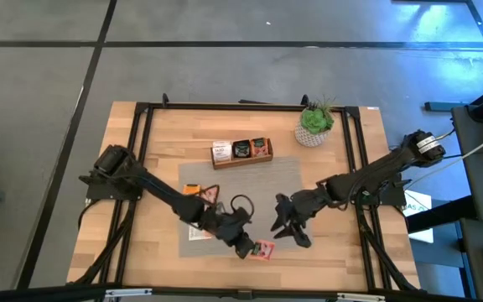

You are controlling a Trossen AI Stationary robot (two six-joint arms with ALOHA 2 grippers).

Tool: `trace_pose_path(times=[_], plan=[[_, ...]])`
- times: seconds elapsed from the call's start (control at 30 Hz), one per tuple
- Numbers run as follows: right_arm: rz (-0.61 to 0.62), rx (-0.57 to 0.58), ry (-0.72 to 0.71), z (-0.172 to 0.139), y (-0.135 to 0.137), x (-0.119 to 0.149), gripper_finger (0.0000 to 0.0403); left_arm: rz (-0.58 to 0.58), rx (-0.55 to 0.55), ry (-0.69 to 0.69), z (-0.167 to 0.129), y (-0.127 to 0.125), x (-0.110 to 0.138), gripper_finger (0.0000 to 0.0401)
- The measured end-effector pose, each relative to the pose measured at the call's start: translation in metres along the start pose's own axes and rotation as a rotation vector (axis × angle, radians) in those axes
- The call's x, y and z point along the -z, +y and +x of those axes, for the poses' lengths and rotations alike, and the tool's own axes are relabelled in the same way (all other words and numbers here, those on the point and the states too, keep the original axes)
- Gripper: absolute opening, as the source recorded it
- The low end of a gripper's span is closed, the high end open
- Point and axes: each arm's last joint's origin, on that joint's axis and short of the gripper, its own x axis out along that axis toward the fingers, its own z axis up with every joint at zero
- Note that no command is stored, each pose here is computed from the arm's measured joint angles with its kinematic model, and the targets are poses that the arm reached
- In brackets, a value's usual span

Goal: Pick & Place Tea
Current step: Put the orange tea bag into the right section of the wooden organizer

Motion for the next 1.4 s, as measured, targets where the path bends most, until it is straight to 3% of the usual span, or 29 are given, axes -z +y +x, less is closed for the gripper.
trace_pose_path(times=[0.13,0.27,0.57,0.8,0.93,1.4], plan=[[0.011,0.067,0.014,-0.008,0.002,-0.020,0.0174,0.081,-0.045,0.053,-0.005,-0.009,-0.019,0.0002],[-0.073,0.058,0.011,-0.013,0.007,-0.033,0.0200,0.146,-0.059,0.087,-0.011,-0.019,-0.036,0.0002],[-0.014,0.066,-0.004,-0.014,0.009,-0.037,0.0204,0.262,-0.047,0.044,-0.019,-0.040,-0.056,0.0002],[0.013,0.044,0.005,-0.013,0.009,-0.037,0.0204,0.276,-0.053,0.008,-0.021,-0.043,-0.058,0.0002],[0.037,0.020,0.014,-0.013,0.010,-0.037,0.0184,0.277,-0.061,-0.008,-0.021,-0.043,-0.059,0.0002],[0.024,0.005,0.012,-0.013,0.011,-0.037,0.0053,0.296,-0.026,-0.058,-0.020,-0.048,-0.061,0.0002]])
